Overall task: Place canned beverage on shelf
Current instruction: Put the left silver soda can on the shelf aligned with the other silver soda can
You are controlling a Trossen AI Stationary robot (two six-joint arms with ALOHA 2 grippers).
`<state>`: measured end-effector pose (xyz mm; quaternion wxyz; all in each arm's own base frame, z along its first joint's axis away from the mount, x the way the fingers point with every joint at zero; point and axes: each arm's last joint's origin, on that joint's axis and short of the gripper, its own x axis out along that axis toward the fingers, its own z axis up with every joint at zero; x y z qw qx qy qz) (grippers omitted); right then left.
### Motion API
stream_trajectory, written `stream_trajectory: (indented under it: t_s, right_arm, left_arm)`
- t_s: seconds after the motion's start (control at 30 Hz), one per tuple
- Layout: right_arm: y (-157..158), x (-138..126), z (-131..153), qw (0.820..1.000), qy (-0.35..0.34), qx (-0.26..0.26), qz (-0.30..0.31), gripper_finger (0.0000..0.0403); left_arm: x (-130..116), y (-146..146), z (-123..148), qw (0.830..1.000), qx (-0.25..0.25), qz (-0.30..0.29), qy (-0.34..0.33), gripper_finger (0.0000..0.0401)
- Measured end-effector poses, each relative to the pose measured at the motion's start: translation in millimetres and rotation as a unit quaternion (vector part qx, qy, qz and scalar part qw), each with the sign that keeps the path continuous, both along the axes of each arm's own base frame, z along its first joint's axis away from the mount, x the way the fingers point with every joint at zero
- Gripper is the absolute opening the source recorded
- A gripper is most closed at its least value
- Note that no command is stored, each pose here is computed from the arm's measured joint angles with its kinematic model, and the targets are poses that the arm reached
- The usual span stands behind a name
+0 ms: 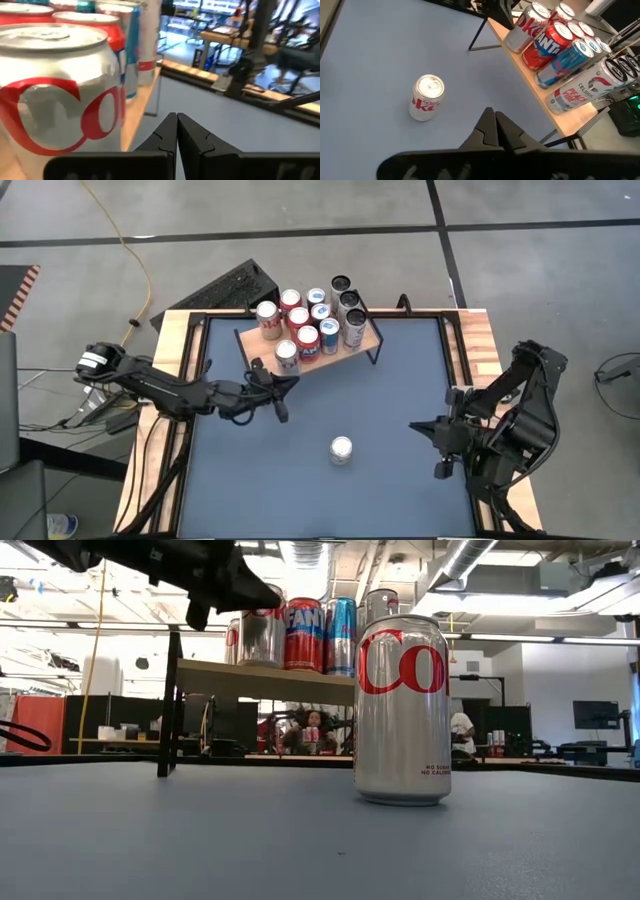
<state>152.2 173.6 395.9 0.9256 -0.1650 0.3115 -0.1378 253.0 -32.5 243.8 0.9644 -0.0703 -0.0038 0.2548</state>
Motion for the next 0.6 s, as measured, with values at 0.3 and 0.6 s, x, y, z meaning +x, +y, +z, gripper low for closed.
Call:
stream_trajectory:
  t_s: [0.3,0.6]
  right_arm:
    - [0.1,0.3,0.2,1.000,-0.004,-0.004,0.000,0.0000]
    - [0.1,0.4,0.3,1.000,-0.004,-0.005,0.001,0.0000]
  left_arm:
    - [-0.9,3.4,1.0,0.999,-0.006,0.053,0.000,0.0000]
    - [-1.6,8.0,0.1,0.996,-0.007,0.088,0.002,0.0000]
